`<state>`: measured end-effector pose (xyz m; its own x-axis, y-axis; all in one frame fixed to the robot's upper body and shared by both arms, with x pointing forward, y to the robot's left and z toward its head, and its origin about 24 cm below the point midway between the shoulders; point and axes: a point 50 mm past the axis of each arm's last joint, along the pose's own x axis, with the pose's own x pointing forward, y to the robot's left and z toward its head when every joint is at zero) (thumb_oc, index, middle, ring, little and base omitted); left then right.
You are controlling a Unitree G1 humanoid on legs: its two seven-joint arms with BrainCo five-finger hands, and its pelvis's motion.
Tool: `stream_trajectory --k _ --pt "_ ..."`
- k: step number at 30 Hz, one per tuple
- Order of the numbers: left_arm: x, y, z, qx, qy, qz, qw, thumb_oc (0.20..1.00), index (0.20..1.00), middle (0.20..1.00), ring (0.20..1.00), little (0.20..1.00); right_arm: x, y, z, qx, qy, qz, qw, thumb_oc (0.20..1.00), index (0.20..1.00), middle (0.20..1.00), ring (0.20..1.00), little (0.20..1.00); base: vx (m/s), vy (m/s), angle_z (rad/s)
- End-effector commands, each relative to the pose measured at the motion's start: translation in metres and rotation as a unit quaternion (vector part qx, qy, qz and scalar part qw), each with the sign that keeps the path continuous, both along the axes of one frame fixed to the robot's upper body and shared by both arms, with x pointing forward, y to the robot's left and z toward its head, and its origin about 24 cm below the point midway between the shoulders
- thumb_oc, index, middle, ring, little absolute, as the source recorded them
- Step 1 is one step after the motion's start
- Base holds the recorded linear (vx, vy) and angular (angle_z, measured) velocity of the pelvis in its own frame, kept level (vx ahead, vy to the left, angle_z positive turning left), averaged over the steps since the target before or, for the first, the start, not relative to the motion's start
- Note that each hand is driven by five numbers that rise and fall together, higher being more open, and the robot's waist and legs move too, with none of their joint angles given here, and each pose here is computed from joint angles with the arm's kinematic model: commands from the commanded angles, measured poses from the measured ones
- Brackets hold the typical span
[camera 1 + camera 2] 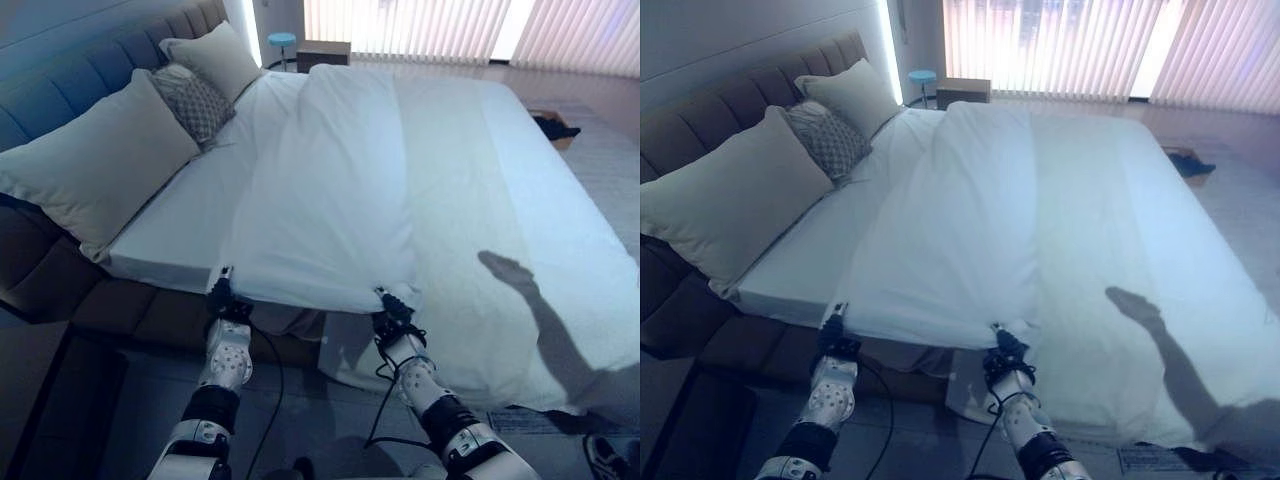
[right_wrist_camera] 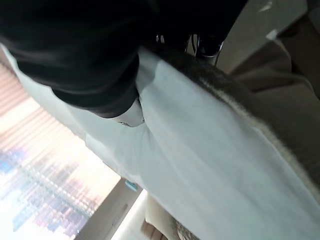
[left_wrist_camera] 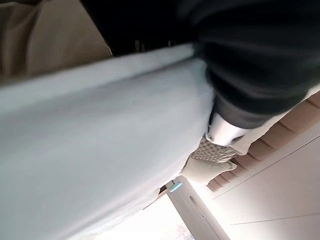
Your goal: Make the bed
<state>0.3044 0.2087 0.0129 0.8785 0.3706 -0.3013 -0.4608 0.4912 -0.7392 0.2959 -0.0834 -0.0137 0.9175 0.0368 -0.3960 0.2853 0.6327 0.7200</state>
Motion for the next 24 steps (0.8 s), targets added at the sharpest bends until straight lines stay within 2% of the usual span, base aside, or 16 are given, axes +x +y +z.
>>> stream_trajectory --k 1,9,15,20,24 --pt "-0.018 0.062 0.025 0.079 -0.057 0.097 0.991 0.200 0.200 0.200 0.200 0.200 -0.010 -0.012 -0.008 0.005 -0.006 -0.016 1.000 0.200 0.200 0.200 0.200 0.200 -0.07 0.140 -0.40" --pt "-0.030 0.066 0.008 0.088 -0.019 0.099 0.991 0.200 0.200 0.200 0.200 0.200 -0.011 -0.033 -0.012 -0.022 0.001 -0.044 0.999 0.200 0.200 0.200 0.200 0.200 -0.02 0.102 0.16" --pt "-0.041 0.070 0.000 0.056 -0.011 0.131 0.990 0.200 0.200 0.200 0.200 0.200 -0.011 -0.042 -0.014 -0.026 0.012 -0.057 0.998 0.200 0.200 0.200 0.200 0.200 0.01 0.170 0.13" --pt "-0.042 0.059 -0.006 0.066 0.004 0.106 0.992 0.200 0.200 0.200 0.200 0.200 -0.018 -0.049 -0.022 -0.033 0.029 -0.060 0.997 0.200 0.200 0.200 0.200 0.200 0.04 0.334 -0.02" --pt "-0.044 0.062 -0.006 0.099 0.016 0.097 0.990 0.200 0.200 0.200 0.200 0.200 -0.014 -0.046 -0.018 -0.031 0.020 -0.057 0.998 0.200 0.200 0.200 0.200 0.200 -0.11 0.328 -0.11"
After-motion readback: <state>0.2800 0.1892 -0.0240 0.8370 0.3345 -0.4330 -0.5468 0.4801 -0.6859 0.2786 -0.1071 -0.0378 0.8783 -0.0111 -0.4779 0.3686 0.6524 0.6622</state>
